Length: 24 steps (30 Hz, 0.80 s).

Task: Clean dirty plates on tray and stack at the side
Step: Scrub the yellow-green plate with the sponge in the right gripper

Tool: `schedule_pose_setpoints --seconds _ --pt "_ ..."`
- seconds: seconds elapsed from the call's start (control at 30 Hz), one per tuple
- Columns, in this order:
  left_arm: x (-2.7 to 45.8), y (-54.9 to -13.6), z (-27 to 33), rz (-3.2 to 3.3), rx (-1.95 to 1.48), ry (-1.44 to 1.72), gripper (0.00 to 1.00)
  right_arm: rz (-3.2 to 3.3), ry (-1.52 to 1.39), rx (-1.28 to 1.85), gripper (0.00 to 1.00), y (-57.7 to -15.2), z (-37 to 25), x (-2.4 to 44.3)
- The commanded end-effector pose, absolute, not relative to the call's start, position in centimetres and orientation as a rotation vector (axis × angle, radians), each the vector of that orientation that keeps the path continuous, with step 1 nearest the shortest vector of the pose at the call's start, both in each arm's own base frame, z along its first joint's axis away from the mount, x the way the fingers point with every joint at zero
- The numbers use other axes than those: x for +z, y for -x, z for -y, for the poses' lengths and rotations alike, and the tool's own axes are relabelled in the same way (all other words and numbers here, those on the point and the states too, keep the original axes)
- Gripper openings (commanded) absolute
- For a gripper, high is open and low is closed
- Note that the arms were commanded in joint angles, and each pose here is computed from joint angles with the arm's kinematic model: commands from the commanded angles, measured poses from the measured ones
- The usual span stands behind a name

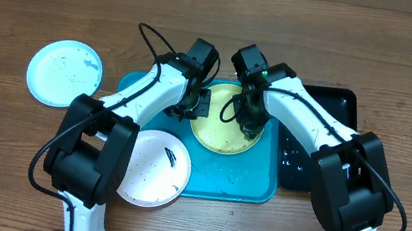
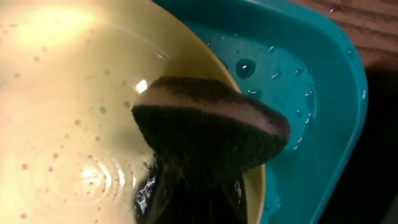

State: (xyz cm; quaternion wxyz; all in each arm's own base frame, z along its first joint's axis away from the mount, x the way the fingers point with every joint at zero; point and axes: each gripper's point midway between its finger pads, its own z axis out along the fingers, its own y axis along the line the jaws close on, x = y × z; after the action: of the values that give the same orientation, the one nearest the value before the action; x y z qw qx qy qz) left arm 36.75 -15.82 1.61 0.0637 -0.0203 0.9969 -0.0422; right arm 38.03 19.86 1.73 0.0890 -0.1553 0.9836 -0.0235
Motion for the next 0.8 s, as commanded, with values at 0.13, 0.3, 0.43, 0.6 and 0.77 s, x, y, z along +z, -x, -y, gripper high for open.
schedule_pose_setpoints --seconds 0.13,0.3,0.43,0.6,0.77 --pt "1.6 -36.3 15.8 -3.018 -0.12 -0.009 0.04 -3.016 0.467 -0.001 0.04 -35.2 -19.0 -1.8" --pt "1.5 -36.2 15.8 -3.022 -0.118 -0.01 0.04 -3.099 0.582 0.54 0.04 -32.2 -22.5 -0.9" --pt "1.6 -36.3 15.8 -3.02 -0.119 -0.01 0.04 -3.061 0.551 0.953 0.04 -31.2 -25.3 1.1" --pt "1.6 -36.3 15.9 -3.02 -0.119 -0.01 0.04 -3.044 0.569 1.042 0.04 -30.5 -26.9 1.7" --pt "1.5 -36.2 15.8 -3.021 -0.118 -0.01 0.04 -3.004 0.62 1.088 0.04 -30.2 -28.6 2.4"
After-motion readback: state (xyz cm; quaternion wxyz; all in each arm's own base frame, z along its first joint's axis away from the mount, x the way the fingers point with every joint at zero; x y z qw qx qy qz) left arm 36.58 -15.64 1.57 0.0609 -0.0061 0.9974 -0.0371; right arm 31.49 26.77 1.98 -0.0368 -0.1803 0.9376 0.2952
